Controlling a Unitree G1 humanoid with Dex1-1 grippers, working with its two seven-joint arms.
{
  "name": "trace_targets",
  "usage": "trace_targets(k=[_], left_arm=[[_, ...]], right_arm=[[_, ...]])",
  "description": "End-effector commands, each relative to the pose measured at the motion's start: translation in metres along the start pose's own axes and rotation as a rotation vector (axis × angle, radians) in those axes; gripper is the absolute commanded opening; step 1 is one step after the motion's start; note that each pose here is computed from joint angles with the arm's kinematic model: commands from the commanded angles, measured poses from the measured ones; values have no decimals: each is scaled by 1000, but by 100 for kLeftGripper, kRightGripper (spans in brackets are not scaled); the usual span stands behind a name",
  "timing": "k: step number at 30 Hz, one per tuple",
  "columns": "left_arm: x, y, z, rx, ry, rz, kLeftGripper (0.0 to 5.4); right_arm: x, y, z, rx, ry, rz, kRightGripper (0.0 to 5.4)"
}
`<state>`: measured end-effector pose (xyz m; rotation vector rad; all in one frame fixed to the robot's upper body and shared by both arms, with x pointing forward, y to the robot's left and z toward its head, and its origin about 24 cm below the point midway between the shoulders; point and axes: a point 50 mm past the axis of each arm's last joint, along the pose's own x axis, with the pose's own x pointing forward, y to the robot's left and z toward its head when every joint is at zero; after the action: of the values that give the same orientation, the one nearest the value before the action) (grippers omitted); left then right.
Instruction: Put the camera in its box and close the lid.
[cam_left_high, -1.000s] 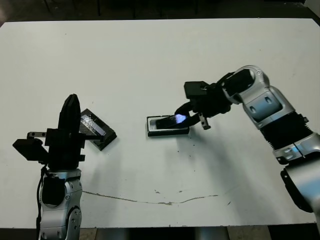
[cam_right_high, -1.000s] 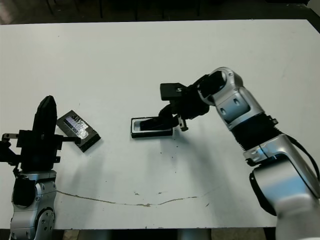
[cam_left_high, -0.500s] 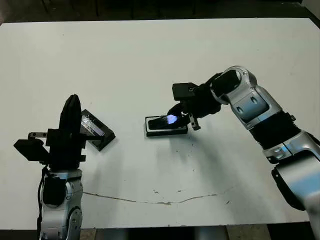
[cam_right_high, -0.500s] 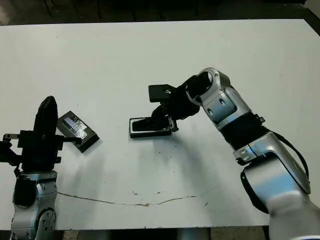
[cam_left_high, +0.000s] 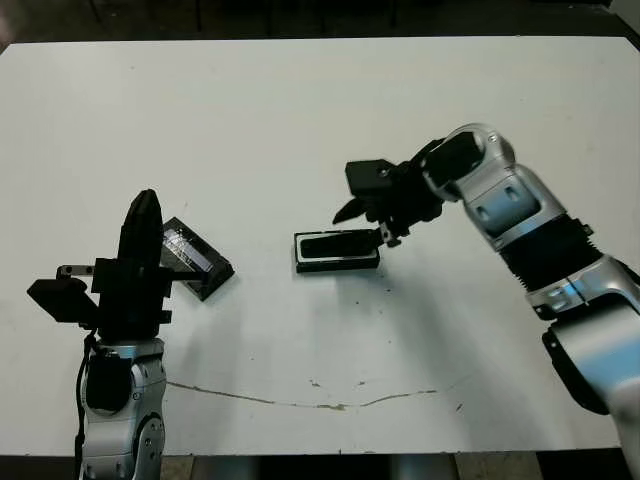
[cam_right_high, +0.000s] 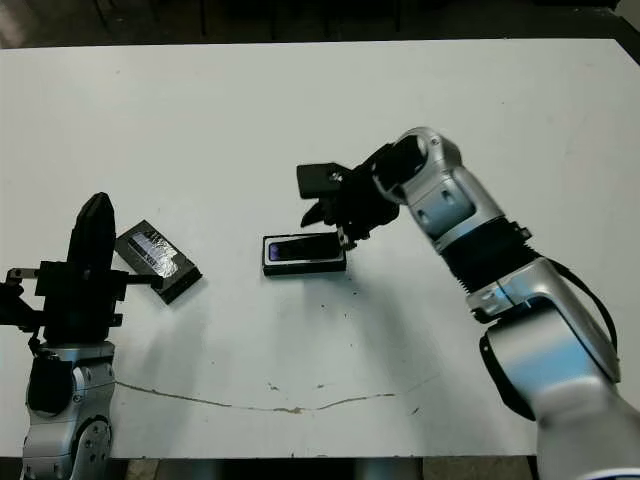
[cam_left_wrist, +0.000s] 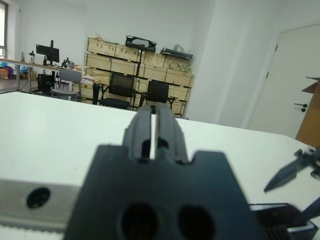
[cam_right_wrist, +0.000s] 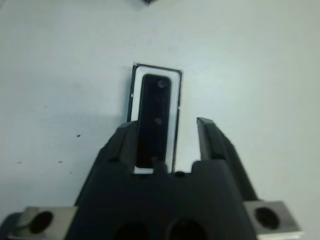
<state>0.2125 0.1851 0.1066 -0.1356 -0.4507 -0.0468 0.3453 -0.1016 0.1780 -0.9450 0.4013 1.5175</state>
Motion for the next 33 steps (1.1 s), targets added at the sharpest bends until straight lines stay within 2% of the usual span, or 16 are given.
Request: trace_targets(k=[1,5,9,11,13,15,19,21,24,28,33], left_arm=[[-4,3,-5,17,33,11,0],[-4,3,-5,16,36,14,0],[-4,3,-5,24,36,13,0],[-4,3,-5,22,38,14,0],[-4,3,-5,14,38,10,0],[-4,3,-5,20,37,11,0],[-4,3,-5,23,35,13,0],[-4,2,-5,10,37,13,0],[-4,2,-5,13,37,11,0],[-5,5,1,86,36,-8,0],[-7,20,22,264,31,-55,0]], right_arm=[[-19,-3,1,-16,-17,-31,299],[-41,-4,5,-60,-100,-78,368],[-64,-5,12,-64,-109,-126,437],[-75,-5,15,-81,-140,-172,474],[-80,-5,14,-45,-195,-202,506],[-84,-5,11,16,-246,-299,539],[-84,3,4,118,-339,-585,539],[-80,11,-1,185,-370,-708,518],[-68,28,-10,216,-405,-840,476],[-55,53,-24,182,-387,-905,402],[-52,79,-44,246,-398,-944,310]])
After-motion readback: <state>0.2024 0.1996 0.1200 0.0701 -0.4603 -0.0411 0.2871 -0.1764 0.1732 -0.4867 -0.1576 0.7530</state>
